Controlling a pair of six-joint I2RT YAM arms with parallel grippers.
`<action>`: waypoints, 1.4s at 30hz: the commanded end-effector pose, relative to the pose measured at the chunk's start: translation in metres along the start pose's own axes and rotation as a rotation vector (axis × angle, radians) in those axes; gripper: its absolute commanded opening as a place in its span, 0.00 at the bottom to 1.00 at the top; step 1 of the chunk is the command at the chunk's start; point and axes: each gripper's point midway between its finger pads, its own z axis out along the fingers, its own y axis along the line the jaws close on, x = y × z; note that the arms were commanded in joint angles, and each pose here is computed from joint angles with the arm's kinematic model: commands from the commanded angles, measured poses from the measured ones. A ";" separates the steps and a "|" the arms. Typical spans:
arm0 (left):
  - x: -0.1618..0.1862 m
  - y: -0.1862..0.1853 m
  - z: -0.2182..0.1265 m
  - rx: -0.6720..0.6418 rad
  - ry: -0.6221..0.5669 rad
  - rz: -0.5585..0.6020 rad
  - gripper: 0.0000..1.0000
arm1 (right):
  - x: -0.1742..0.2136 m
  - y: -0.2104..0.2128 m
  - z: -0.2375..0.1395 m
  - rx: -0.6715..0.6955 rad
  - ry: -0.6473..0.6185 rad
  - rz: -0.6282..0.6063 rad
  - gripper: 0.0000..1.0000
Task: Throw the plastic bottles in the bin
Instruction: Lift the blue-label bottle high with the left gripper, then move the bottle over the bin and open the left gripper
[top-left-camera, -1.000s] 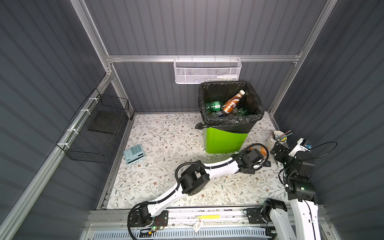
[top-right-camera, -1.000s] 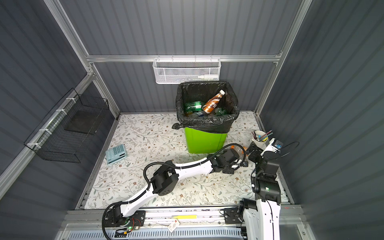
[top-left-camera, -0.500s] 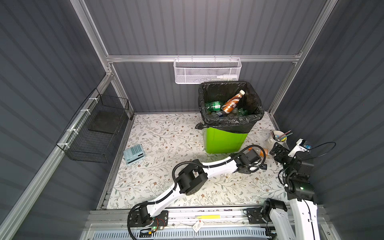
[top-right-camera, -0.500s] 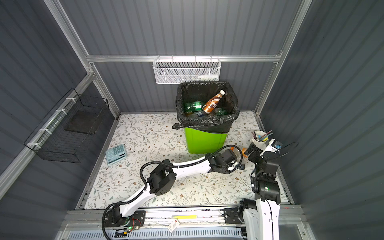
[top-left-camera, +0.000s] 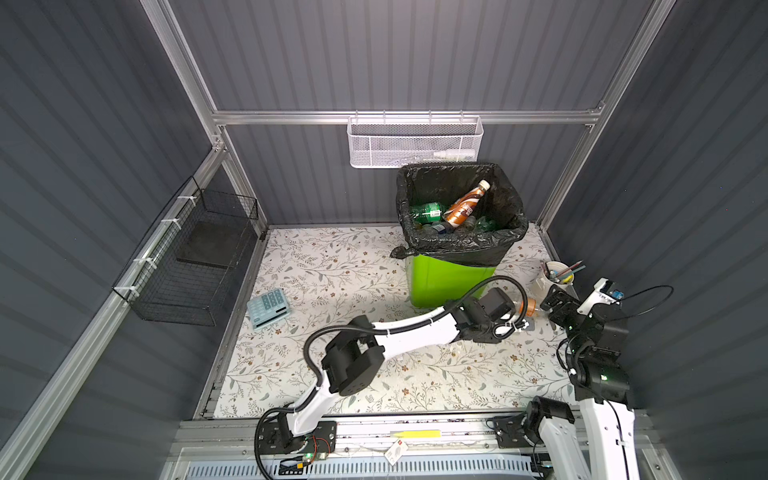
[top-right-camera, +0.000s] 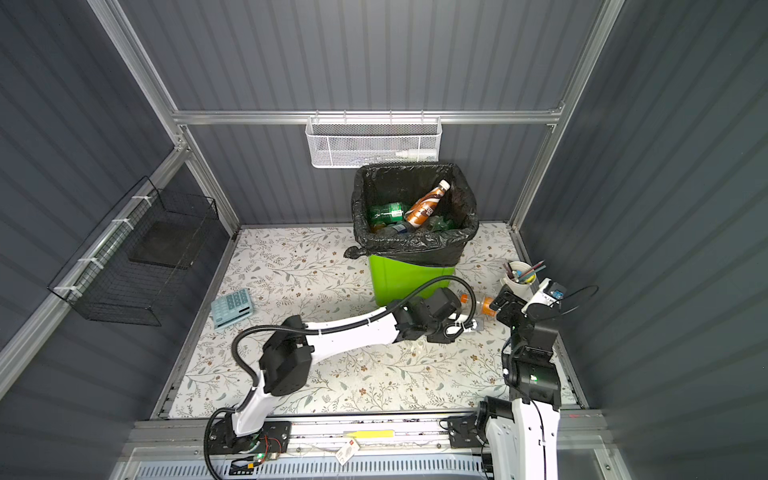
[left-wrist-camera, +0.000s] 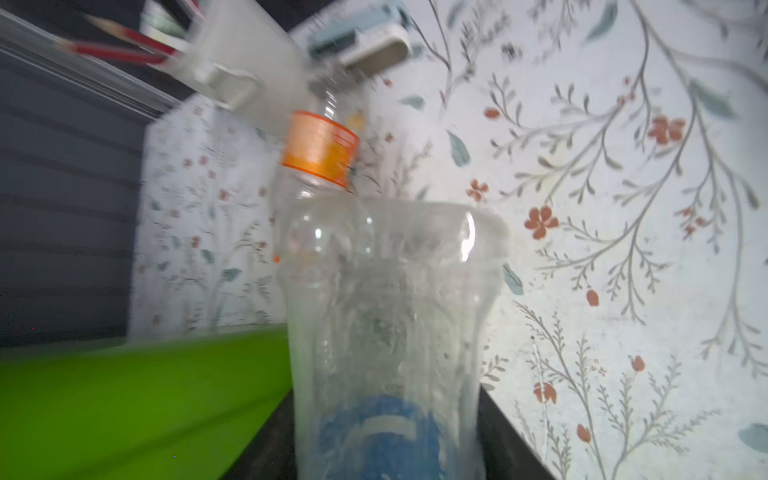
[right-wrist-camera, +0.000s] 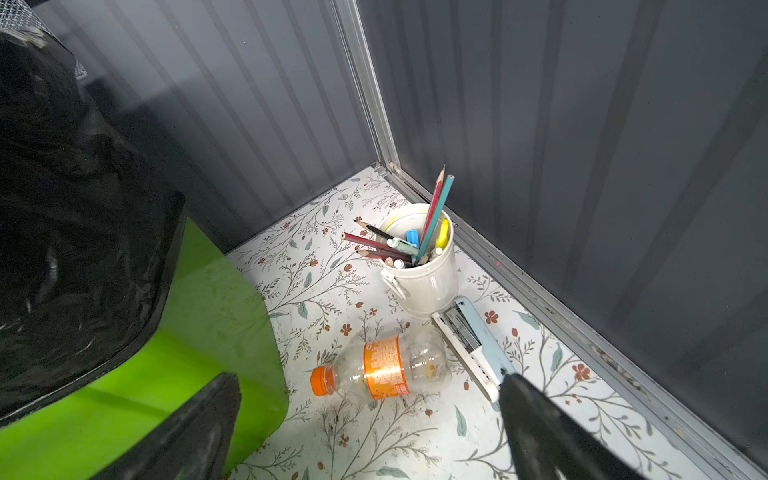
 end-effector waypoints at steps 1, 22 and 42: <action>-0.057 0.074 -0.086 -0.234 -0.211 -0.090 0.58 | -0.010 0.002 -0.002 -0.009 -0.038 0.008 0.99; -0.089 0.257 -0.445 -0.873 -0.961 -0.330 0.61 | -0.019 0.015 -0.005 -0.079 -0.070 0.072 0.99; -0.041 0.305 -0.358 -0.792 -0.811 -0.522 1.00 | 0.000 0.004 -0.008 -0.043 -0.019 0.125 0.99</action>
